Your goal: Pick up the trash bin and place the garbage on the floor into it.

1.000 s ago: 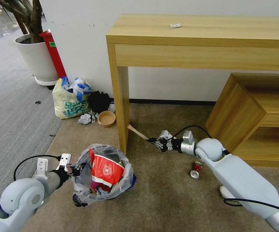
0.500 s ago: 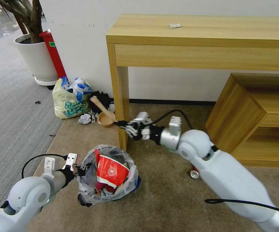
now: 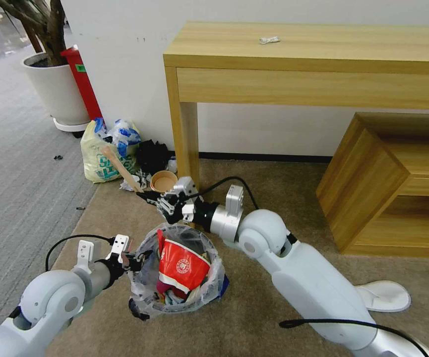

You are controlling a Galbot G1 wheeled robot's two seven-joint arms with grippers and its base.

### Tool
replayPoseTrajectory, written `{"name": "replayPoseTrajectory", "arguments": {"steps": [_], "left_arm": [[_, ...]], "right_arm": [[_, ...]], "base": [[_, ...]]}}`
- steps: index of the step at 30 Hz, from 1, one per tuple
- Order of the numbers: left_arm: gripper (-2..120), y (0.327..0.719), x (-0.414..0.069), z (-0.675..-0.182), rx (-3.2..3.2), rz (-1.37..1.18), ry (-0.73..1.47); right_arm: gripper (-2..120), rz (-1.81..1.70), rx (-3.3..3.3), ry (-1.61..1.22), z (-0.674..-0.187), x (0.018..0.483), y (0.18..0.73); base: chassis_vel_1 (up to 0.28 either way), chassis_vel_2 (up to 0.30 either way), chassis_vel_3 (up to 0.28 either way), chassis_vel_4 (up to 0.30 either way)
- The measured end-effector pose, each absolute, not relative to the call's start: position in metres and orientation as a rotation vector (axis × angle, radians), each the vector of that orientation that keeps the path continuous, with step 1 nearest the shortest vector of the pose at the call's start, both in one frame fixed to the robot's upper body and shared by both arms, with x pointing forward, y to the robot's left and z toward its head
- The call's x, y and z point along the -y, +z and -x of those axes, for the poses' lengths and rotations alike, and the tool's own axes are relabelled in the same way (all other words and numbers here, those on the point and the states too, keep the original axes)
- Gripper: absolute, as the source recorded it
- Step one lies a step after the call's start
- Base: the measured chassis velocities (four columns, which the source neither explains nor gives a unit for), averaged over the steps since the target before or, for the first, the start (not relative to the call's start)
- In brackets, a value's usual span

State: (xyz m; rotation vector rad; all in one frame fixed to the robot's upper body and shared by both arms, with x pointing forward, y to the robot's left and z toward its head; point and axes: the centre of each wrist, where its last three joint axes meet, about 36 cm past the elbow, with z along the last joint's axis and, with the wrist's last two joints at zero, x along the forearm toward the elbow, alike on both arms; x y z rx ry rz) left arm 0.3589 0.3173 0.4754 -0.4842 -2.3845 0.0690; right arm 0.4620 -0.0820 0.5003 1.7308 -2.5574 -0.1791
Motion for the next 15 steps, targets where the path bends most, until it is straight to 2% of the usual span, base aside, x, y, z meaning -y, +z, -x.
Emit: {"name": "replayPoseTrajectory", "arguments": {"steps": [15], "left_arm": [[0, 0.488, -0.318, -0.355, 2.399, 0.498, 0.065]], "right_arm": [[0, -1.603, 2.539, -0.203, -0.457, 0.078, 0.449]], "base": [[0.000, 0.000, 0.000, 0.000]]}}
